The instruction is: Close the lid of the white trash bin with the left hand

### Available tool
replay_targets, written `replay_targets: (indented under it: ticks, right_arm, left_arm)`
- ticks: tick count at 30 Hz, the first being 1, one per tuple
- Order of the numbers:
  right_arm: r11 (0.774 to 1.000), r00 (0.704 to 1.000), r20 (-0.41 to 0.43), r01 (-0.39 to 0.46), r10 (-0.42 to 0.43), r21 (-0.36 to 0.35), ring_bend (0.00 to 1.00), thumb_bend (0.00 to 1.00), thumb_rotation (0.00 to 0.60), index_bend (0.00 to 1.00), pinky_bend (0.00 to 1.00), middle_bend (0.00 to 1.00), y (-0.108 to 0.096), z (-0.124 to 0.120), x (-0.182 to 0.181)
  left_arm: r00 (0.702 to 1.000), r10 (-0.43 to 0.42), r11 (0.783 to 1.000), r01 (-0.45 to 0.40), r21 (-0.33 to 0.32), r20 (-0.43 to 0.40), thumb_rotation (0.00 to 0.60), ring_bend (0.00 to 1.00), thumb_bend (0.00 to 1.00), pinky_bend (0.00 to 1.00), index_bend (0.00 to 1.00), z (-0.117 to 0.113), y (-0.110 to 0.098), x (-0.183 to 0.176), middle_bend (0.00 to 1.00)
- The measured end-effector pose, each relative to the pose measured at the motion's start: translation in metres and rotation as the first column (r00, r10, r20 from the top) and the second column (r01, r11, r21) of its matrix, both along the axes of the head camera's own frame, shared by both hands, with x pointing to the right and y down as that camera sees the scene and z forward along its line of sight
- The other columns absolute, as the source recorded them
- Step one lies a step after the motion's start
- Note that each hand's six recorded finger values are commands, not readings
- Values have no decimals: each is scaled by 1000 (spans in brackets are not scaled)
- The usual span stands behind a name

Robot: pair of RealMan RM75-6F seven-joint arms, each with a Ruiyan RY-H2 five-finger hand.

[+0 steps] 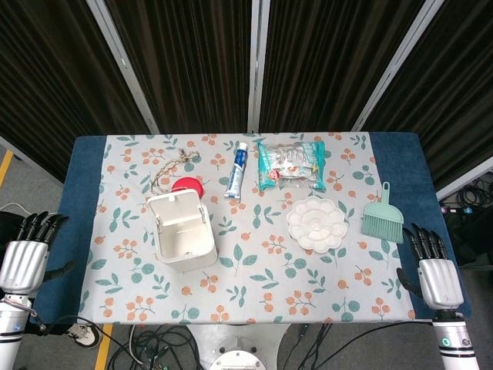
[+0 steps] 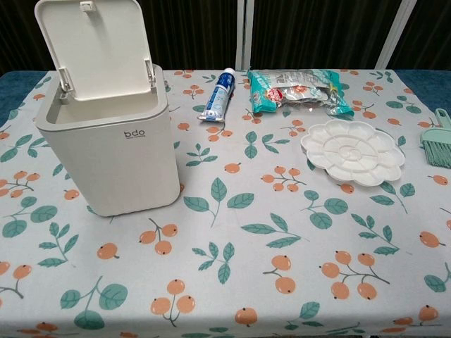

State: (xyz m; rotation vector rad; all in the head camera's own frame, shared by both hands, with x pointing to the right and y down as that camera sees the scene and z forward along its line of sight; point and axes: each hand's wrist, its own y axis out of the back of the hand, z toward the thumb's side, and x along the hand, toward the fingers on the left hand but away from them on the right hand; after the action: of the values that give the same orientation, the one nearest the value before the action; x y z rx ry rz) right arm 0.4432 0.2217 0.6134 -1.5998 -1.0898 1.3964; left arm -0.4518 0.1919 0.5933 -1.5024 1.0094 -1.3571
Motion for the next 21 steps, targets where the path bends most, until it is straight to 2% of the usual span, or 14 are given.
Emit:
replay_targets:
  ticks: [8, 12, 14, 16, 18, 19, 21]
  right_arm:
    - [1000, 1000, 0, -2, 2, 0, 0, 248, 600, 0, 0, 0, 1, 0, 1]
    - [1000, 1000, 3, 2, -2, 0, 0, 248, 600, 0, 0, 0, 0, 0, 0]
    - [1000, 1000, 3, 8, -8, -1, 0, 248, 600, 0, 0, 0, 1, 0, -1]
    - [1000, 1000, -2, 10, -10, -2, 0, 248, 600, 0, 0, 0, 1, 0, 0]
    - [1000, 1000, -4, 5, -5, -5, 0, 248, 600, 0, 0, 0, 1, 1, 2]
    - [1000, 1000, -3, 2, -2, -6, 0, 248, 600, 0, 0, 0, 1, 2, 3]
    - [1000, 1000, -3, 0, 0, -6, 0, 248, 600, 0, 0, 0, 1, 2, 3]
  left_arm:
    - [999, -12, 1000, 12, -7, -51, 594, 79, 94, 108, 163, 0, -2, 2, 160]
    - [990, -26, 1000, 23, -20, -141, 594, 79, 94, 111, 162, -1, -6, 8, 160]
    - [976, -43, 999, 37, -32, -214, 587, 79, 93, 121, 161, -1, -9, 12, 160]
    - [950, -71, 997, 58, -53, -303, 562, 79, 93, 137, 161, 0, -14, 15, 160]
    - [916, -104, 994, 79, -79, -388, 484, 80, 92, 148, 160, 1, -19, 18, 164]
    - [884, -130, 990, 94, -102, -448, 433, 86, 92, 154, 160, 3, -22, 19, 169]
    - [822, -177, 982, 113, -149, -542, 371, 111, 91, 172, 161, 5, -28, 22, 188]
